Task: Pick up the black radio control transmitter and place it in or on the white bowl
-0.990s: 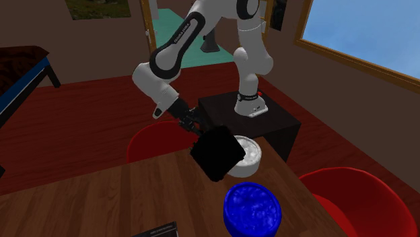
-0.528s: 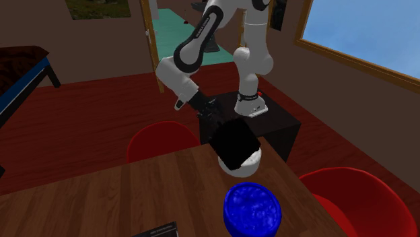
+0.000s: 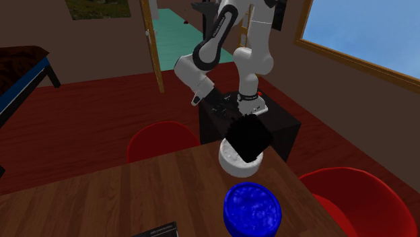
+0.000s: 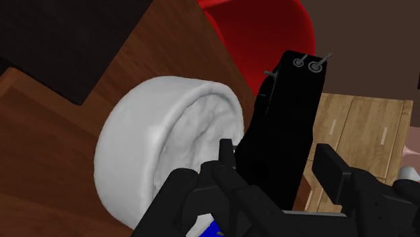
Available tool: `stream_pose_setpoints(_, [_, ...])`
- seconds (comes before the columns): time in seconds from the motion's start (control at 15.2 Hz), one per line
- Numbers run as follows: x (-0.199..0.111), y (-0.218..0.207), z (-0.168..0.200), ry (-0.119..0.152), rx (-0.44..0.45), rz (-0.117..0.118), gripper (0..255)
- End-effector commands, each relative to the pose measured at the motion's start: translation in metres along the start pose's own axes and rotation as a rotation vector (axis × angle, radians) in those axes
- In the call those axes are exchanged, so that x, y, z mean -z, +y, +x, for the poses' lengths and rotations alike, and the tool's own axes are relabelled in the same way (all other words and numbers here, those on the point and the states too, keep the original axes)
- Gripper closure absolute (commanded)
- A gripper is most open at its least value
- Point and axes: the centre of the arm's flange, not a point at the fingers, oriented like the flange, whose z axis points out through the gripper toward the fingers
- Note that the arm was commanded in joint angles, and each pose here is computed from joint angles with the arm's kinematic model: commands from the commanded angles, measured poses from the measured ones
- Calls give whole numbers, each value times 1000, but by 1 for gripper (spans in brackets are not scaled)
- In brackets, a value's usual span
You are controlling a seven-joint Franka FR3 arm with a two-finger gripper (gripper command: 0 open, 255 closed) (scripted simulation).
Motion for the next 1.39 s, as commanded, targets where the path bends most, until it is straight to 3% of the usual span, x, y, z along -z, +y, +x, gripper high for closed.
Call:
stream_pose_setpoints(0.0, [-8,7,-1,0,0,-1,255])
stream_pose_setpoints(0.73, [-44,52,5,0,0,-1,255])
stream_pose_setpoints(1.25, [-44,52,5,0,0,-1,255])
stream_pose_setpoints(1.32, [-44,52,5,0,0,-1,0])
